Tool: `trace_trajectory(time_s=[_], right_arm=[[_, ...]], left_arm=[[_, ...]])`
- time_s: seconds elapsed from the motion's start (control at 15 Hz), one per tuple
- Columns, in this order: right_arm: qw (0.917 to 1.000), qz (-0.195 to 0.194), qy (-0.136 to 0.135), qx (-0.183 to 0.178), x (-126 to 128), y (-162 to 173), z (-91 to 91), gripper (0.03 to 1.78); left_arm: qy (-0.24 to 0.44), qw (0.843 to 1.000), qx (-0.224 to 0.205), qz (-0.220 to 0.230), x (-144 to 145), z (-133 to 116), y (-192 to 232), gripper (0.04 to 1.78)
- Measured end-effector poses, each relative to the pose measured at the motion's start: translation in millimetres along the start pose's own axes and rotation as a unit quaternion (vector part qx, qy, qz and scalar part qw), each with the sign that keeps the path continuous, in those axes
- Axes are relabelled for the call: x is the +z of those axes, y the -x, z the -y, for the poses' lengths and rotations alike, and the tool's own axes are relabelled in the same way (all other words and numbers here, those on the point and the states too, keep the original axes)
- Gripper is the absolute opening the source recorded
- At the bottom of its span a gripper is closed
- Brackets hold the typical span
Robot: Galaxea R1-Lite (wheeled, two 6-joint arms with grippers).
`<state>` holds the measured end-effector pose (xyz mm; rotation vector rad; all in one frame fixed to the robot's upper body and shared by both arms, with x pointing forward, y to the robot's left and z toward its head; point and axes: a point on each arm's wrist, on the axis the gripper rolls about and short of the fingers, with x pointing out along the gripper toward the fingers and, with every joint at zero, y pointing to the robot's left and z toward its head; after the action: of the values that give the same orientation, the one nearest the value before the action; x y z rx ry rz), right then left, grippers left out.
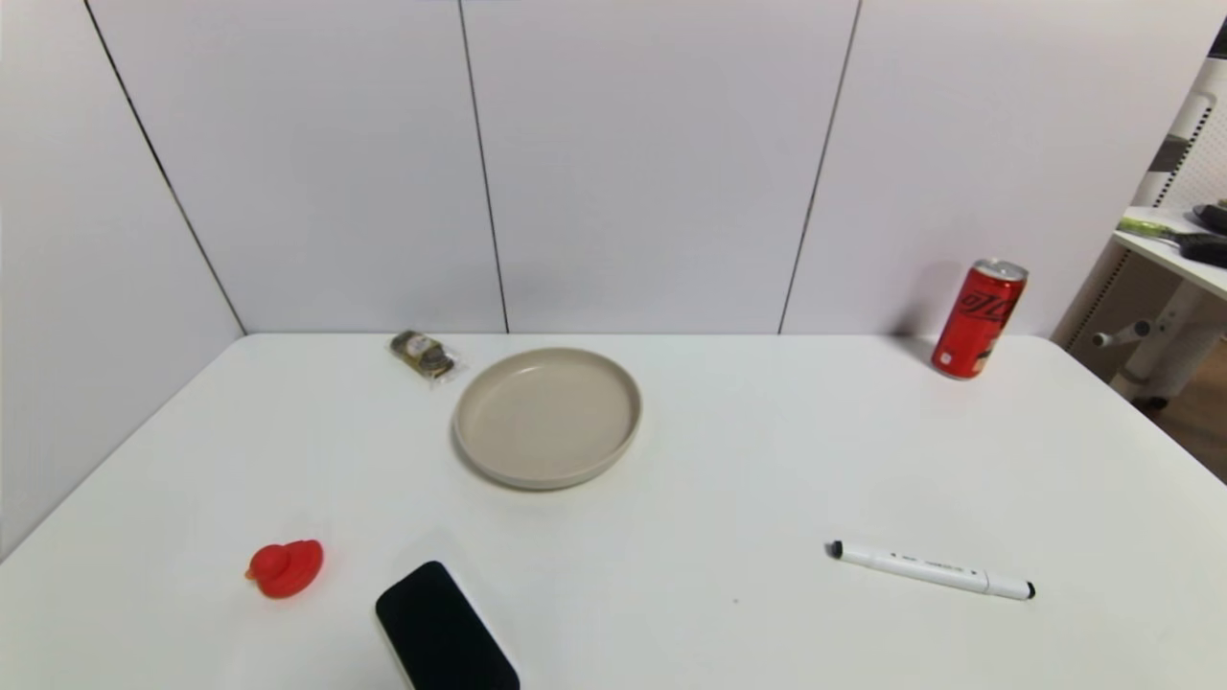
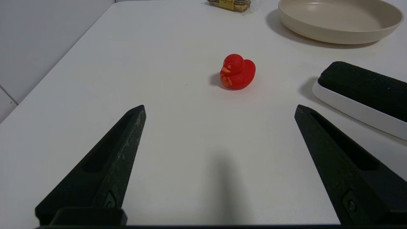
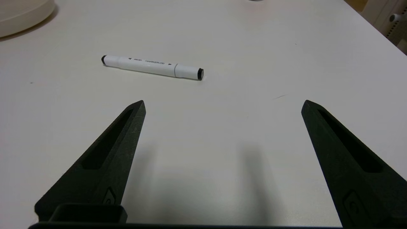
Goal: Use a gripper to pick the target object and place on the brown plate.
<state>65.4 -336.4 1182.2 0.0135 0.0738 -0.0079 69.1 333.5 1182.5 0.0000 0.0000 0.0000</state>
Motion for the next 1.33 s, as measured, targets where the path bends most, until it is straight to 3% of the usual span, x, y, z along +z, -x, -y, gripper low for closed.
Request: trace_trajectory(time_s=[1.13,1.33], right_arm=[[1.0000,0.000,0.000,0.000,0,0,0.0,1.69],[1.0000,0.000,0.000,0.000,0,0,0.0,1.69]], left_arm=[[-0.006,1.000,0.002,-0.001,1,0,0,1.69],[-0.018,1.000,-0.003,-0.009,30,0,-4,1.69]])
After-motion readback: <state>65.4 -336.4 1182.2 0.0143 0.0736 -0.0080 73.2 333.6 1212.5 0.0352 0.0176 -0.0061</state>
